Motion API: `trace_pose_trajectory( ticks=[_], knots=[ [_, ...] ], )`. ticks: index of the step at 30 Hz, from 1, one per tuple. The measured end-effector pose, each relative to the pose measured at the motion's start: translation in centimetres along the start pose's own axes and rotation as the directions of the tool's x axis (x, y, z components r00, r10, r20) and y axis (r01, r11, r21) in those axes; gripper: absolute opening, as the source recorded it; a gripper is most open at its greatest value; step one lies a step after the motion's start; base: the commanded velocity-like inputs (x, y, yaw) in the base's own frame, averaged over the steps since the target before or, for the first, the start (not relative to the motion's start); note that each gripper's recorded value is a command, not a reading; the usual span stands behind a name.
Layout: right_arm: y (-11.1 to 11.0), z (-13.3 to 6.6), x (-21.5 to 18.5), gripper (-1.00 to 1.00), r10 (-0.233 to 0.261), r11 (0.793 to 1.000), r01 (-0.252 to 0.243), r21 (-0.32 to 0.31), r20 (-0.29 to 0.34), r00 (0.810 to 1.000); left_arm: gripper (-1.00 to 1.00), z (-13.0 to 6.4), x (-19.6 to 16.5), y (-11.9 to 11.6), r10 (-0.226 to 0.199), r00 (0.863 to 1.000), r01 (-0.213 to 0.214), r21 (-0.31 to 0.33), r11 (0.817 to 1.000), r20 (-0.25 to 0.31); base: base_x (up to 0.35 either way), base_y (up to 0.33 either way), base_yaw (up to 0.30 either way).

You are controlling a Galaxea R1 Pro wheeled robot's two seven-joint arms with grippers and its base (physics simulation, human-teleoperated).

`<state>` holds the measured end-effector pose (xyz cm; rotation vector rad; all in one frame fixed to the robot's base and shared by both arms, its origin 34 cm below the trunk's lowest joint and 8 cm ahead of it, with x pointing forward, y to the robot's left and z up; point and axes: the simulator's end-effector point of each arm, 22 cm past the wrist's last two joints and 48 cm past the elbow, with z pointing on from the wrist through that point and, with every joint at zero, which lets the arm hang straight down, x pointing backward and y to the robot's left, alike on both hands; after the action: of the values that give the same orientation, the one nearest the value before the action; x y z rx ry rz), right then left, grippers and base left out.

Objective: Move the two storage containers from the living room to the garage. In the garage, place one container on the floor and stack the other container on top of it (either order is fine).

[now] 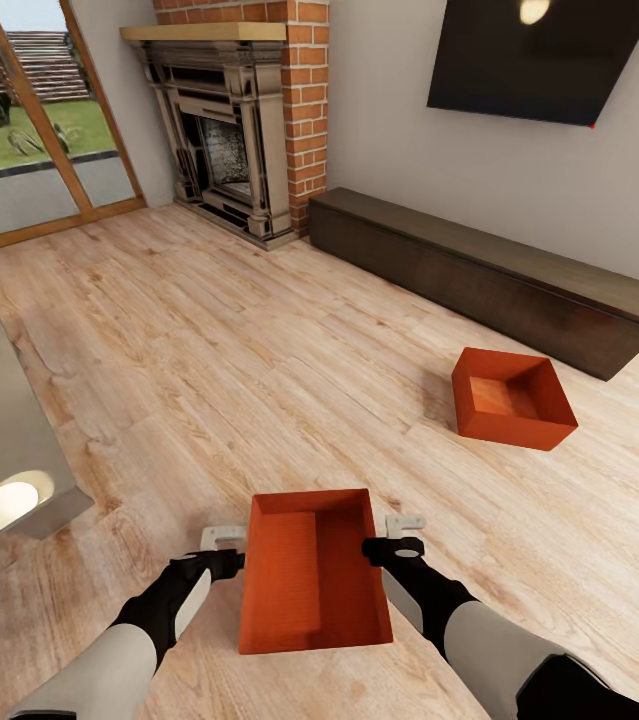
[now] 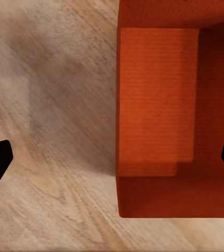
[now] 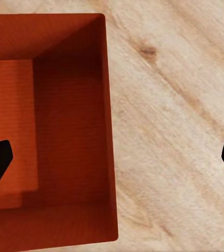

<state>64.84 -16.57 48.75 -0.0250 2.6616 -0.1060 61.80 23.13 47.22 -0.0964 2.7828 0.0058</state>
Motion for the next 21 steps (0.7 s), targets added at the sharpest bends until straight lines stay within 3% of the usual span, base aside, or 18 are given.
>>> trace_pose_trajectory(
  ticks=[17,21],
  knots=[
    [0.2,0.0,0.1,1.0,0.01,1.0,-0.01,-0.002,-0.001,1.0,1.0,-0.3,-1.3,-0.8,-0.007,1.0,0.007,0.016,1.0,0.022,0.0,0.0,0.0],
    [-1.1,0.3,2.0,1.0,0.0,1.0,0.001,0.027,-0.027,1.0,1.0,-0.3,-1.3,-1.2,-0.008,1.0,0.008,0.022,1.0,0.022,0.0,0.0,0.0]
  ],
)
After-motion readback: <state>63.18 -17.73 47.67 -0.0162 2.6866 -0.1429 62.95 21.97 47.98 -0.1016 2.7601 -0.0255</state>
